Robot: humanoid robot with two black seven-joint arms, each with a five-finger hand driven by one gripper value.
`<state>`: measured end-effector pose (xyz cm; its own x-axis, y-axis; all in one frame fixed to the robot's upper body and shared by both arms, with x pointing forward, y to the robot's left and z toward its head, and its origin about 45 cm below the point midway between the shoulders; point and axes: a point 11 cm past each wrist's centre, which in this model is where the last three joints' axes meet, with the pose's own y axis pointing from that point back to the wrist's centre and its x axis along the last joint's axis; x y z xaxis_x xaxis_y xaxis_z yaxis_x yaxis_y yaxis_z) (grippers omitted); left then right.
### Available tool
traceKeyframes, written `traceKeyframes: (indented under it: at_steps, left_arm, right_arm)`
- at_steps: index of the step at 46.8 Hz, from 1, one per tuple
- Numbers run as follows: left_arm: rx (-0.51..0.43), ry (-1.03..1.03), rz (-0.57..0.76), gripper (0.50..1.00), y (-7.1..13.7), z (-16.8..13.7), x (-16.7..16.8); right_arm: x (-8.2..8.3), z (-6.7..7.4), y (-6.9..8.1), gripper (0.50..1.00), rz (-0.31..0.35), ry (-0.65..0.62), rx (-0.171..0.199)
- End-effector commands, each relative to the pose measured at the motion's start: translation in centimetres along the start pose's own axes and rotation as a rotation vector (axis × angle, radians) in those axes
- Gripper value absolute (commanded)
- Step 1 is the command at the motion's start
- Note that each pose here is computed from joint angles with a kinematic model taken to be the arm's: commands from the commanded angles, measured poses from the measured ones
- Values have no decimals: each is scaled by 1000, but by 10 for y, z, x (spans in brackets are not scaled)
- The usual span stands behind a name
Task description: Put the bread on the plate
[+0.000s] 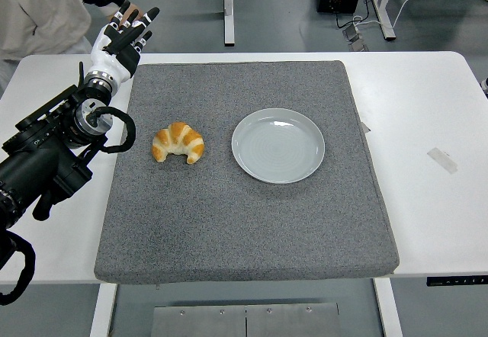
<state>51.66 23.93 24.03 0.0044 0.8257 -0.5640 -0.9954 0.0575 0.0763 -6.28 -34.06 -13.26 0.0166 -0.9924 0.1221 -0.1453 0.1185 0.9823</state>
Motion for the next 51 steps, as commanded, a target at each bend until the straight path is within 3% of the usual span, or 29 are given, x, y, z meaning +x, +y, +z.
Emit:
traceKeyframes:
  at_steps: [1, 14, 23, 38, 45, 51]
  left_arm:
    - [-1, -4, 1, 996, 0, 1, 0]
    - [-22, -24, -7, 996, -4, 17, -1]
    - [-26, -147, -39, 996, -7, 37, -1]
    - [-4, -242, -248, 995, -5, 58, -15]
    - [68, -409, -390, 993, 0, 61, -25]
    - [93, -508, -413, 995, 2, 65, -20]
  right_arm:
    - [0, 0, 0, 1000, 0, 0, 0]
    - [0, 0, 0, 1000, 0, 0, 0]
    - [0, 0, 0, 1000, 0, 0, 0]
    - [0, 0, 0, 1000, 0, 0, 0]
    - [0, 0, 0, 1000, 0, 0, 0]
    - [0, 0, 0, 1000, 0, 0, 0]
